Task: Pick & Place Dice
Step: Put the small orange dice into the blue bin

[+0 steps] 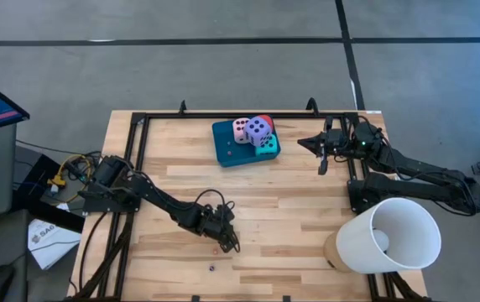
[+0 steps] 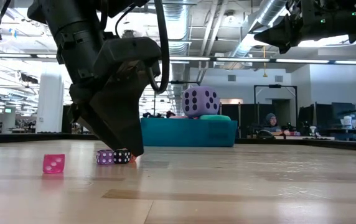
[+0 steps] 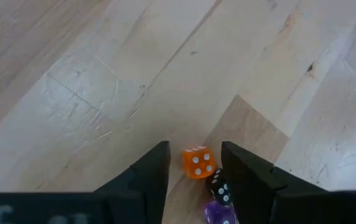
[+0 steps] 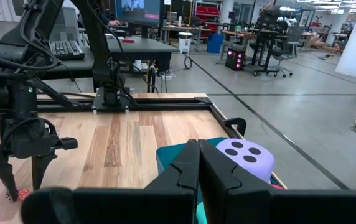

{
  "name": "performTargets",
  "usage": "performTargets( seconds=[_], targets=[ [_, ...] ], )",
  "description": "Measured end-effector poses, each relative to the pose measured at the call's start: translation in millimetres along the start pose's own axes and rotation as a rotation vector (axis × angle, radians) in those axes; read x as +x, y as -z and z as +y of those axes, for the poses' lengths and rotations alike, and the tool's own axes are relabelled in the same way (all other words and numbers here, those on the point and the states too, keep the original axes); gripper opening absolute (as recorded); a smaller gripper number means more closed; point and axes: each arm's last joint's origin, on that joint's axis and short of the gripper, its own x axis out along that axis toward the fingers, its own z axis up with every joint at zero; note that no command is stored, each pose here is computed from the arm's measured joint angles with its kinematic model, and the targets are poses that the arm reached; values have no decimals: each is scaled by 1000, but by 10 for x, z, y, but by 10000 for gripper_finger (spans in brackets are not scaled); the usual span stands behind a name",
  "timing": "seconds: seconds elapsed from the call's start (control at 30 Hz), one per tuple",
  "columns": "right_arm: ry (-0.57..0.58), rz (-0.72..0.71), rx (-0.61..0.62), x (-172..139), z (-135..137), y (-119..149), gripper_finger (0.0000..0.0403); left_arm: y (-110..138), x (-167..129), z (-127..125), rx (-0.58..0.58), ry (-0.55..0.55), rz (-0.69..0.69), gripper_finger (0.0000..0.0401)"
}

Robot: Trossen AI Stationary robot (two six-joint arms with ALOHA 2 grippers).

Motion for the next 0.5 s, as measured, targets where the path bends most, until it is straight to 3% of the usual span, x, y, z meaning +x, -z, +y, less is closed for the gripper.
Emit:
performTargets(
  seconds=[0.5],
  targets=[
    [0,0,3,0,0,0,0,9,3,19,6,-18,11,88]
  ],
)
